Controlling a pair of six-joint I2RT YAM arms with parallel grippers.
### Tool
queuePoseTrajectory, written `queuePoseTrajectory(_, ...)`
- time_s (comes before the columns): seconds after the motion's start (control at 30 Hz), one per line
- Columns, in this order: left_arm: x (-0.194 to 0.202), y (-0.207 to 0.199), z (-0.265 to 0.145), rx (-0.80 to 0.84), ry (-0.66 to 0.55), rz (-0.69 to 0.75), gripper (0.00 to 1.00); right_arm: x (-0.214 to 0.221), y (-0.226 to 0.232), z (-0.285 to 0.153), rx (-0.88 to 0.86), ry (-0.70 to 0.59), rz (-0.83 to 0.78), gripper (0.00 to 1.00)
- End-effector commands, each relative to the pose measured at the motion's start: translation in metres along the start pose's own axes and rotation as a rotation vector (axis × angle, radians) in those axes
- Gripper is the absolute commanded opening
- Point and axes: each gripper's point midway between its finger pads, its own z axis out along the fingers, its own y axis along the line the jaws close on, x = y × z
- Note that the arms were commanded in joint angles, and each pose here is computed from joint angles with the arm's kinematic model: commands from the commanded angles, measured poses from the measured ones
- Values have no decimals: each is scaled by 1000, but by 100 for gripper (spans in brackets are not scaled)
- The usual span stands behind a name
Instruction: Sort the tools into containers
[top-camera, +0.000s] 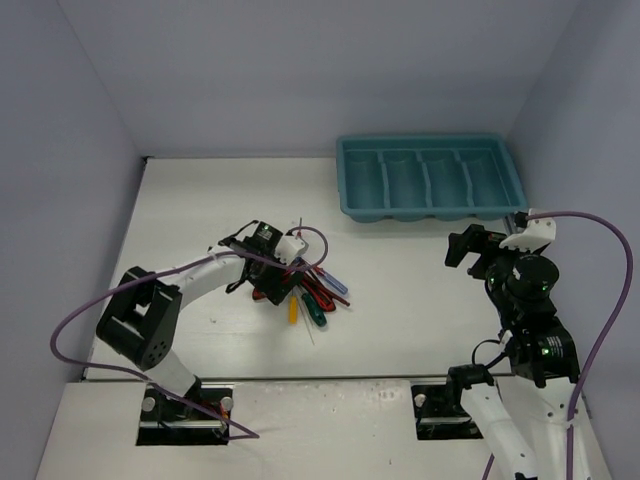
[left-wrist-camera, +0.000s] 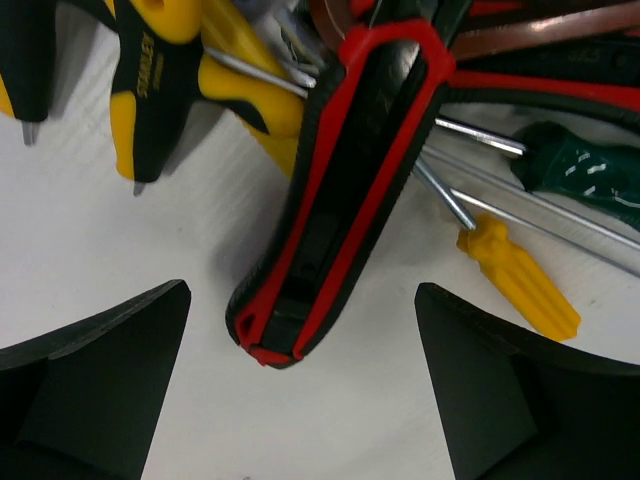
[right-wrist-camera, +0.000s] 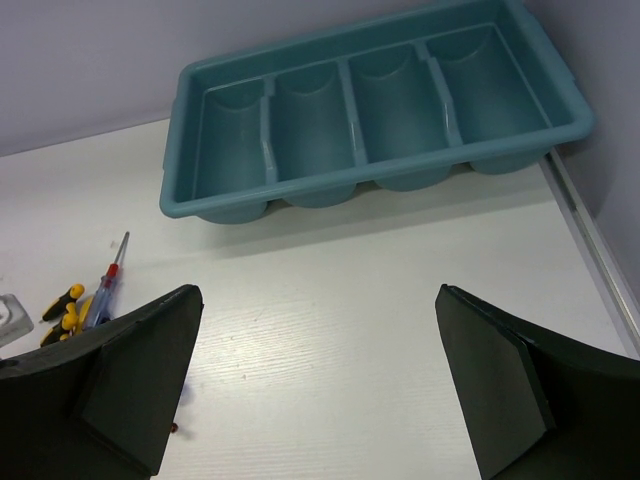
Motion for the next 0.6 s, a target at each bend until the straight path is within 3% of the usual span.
queuePoseTrajectory(0.0,-30,6,-5,8,-40,77,94,-14,5,1,-22,-54,13,100)
queuePoseTrajectory(0.33,-24,-3,6,74,14,79,81,-16,-2,-4,12,-68,6,100)
queuePoseTrajectory(0.57,-14,-14,6,123,30,73,57,-14,-3,-2,18,-59,1,100)
